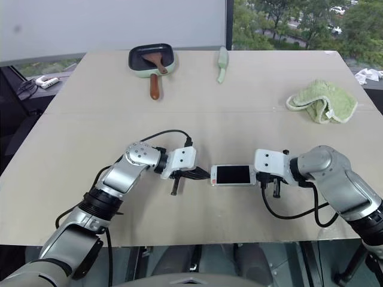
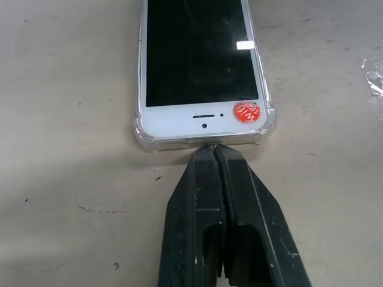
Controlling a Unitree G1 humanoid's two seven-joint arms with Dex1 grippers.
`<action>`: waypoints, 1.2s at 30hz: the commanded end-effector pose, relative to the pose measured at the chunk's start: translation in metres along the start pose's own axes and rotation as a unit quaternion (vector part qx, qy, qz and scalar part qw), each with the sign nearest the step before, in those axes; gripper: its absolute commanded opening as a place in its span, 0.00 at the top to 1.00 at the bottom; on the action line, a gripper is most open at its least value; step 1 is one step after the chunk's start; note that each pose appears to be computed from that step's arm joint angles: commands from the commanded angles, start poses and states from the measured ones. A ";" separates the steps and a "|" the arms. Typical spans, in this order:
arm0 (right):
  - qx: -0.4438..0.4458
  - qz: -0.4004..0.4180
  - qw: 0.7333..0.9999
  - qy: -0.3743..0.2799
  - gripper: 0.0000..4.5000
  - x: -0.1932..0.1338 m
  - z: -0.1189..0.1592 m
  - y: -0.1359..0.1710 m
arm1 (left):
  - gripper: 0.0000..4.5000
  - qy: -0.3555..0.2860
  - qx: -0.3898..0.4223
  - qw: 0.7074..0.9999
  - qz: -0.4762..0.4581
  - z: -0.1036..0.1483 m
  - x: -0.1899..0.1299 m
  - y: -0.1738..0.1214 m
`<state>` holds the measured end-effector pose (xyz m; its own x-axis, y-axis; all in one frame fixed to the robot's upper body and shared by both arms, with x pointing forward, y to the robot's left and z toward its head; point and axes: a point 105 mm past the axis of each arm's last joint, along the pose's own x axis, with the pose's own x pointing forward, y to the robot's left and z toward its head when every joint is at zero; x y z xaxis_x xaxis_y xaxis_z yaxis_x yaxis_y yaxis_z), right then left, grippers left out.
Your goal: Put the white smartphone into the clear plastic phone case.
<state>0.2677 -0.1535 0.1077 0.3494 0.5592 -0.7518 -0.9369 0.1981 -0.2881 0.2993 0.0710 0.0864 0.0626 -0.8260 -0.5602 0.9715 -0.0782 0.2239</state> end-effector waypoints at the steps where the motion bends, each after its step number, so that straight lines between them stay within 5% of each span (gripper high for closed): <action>1: 0.003 -0.023 0.999 -0.026 0.99 -0.019 0.012 -0.002 | 1.00 -0.029 0.024 0.999 0.023 0.025 -0.020 0.014; 6: 0.040 -0.054 0.996 -0.055 0.99 -0.025 0.014 -0.005 | 1.00 -0.096 0.014 0.995 0.022 0.055 -0.026 0.020; 13: 0.074 -0.102 0.983 -0.137 0.99 -0.025 0.023 -0.010 | 1.00 -0.127 -0.009 0.992 -0.003 0.057 -0.007 0.008; 29: 0.180 -0.094 0.915 -0.349 0.99 -0.007 0.021 0.008 | 1.00 -0.084 -0.032 0.996 0.001 0.009 0.020 -0.003; 36: 0.226 -0.077 0.898 -0.369 0.99 0.008 0.003 0.008 | 1.00 -0.106 -0.040 0.993 0.019 0.008 0.025 -0.003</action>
<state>0.2625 -0.1433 0.0949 0.5266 0.8426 -0.1127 -0.8413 0.5356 0.0731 0.2979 0.0457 0.0816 0.0551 -0.9256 -0.3745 0.9840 -0.0133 0.1775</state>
